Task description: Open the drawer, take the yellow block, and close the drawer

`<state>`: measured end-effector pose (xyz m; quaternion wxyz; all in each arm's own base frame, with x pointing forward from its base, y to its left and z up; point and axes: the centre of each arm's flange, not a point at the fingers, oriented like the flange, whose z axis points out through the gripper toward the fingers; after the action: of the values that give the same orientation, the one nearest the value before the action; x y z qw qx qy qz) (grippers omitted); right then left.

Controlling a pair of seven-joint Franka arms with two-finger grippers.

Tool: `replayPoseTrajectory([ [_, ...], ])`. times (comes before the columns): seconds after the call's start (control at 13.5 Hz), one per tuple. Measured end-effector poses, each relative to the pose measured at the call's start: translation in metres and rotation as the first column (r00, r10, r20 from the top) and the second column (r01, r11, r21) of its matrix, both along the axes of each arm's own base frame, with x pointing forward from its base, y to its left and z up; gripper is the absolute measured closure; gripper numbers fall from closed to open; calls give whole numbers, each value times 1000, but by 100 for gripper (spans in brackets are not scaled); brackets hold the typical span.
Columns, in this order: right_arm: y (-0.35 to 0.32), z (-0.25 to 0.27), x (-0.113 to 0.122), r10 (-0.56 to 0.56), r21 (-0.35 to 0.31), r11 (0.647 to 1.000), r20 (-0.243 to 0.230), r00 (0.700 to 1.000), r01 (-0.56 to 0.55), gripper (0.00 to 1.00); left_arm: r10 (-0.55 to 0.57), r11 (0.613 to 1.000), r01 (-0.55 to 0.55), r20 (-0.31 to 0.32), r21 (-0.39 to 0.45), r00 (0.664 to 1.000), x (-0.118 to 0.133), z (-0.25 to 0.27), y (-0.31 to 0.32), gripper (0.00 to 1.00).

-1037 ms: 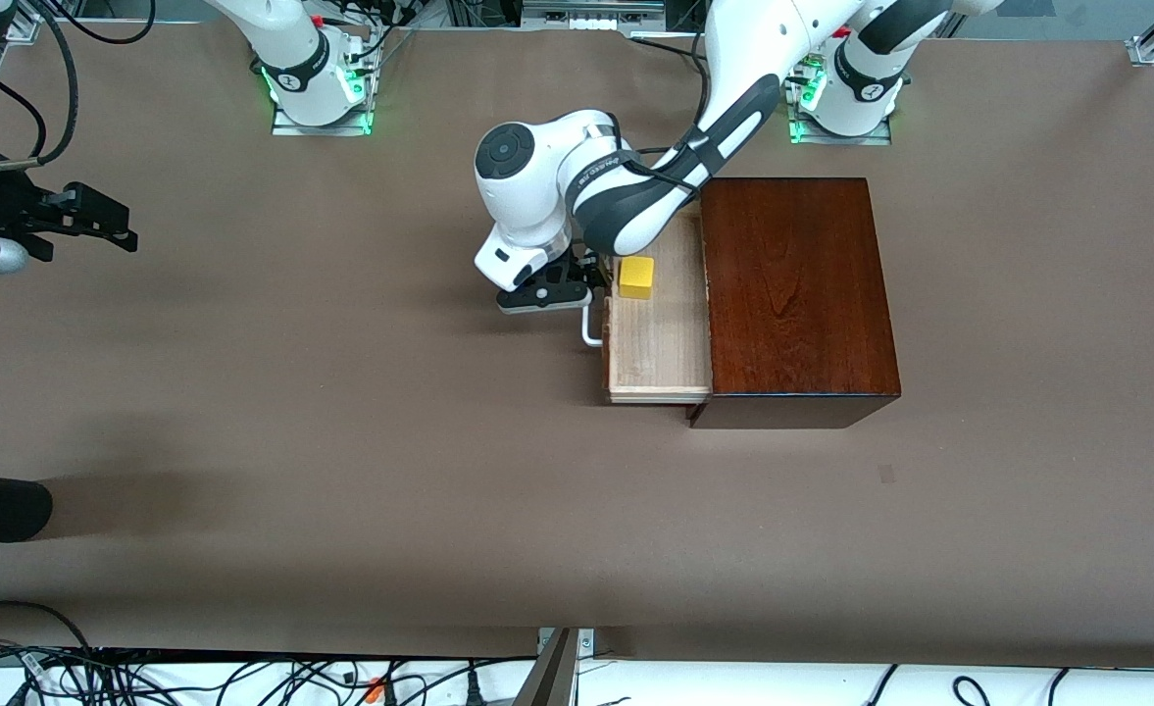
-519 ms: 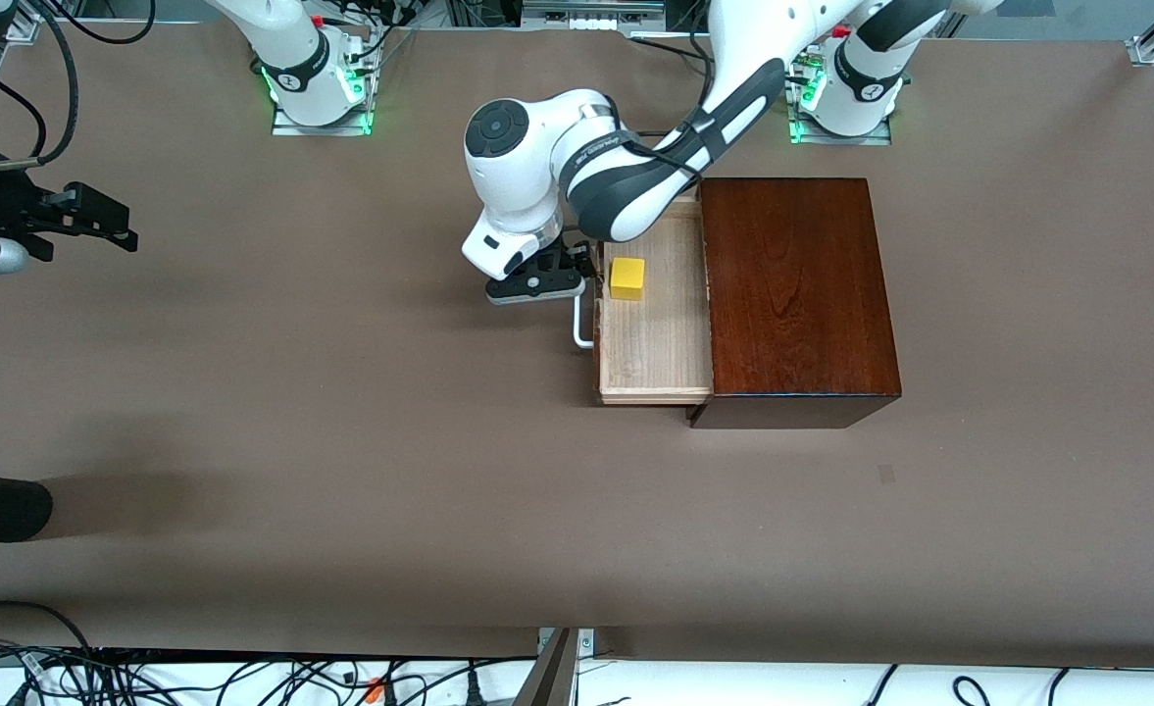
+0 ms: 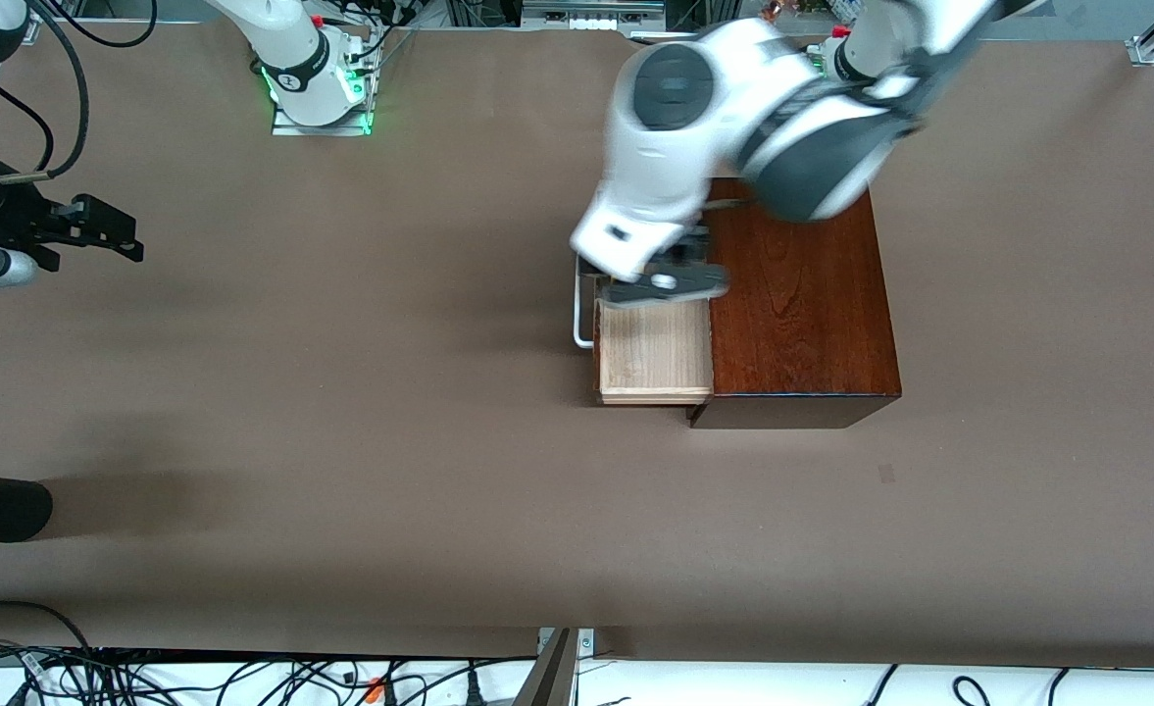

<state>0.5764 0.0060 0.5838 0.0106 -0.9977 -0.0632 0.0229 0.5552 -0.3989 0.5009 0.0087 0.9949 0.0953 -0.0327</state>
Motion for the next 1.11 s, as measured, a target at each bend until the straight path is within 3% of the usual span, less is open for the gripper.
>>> replayPoseTrajectory([
  [0.3,32,-7,1,57,3,998,-15,998,-57,0,47,999,-47,-15,-8,999,51,1,101,0],
  [0.52,101,-5,-12,184,14,983,-46,982,-183,0,44,999,-44,-14,-16,999,79,-1,170,0],
  [0.89,231,-1,-58,420,33,907,-56,906,-419,0,2,999,-2,-6,-52,1000,110,-3,270,0],
  [1.11,300,1,-86,537,44,843,-10,844,-536,0,-51,995,50,-4,-83,999,112,4,306,0],
])
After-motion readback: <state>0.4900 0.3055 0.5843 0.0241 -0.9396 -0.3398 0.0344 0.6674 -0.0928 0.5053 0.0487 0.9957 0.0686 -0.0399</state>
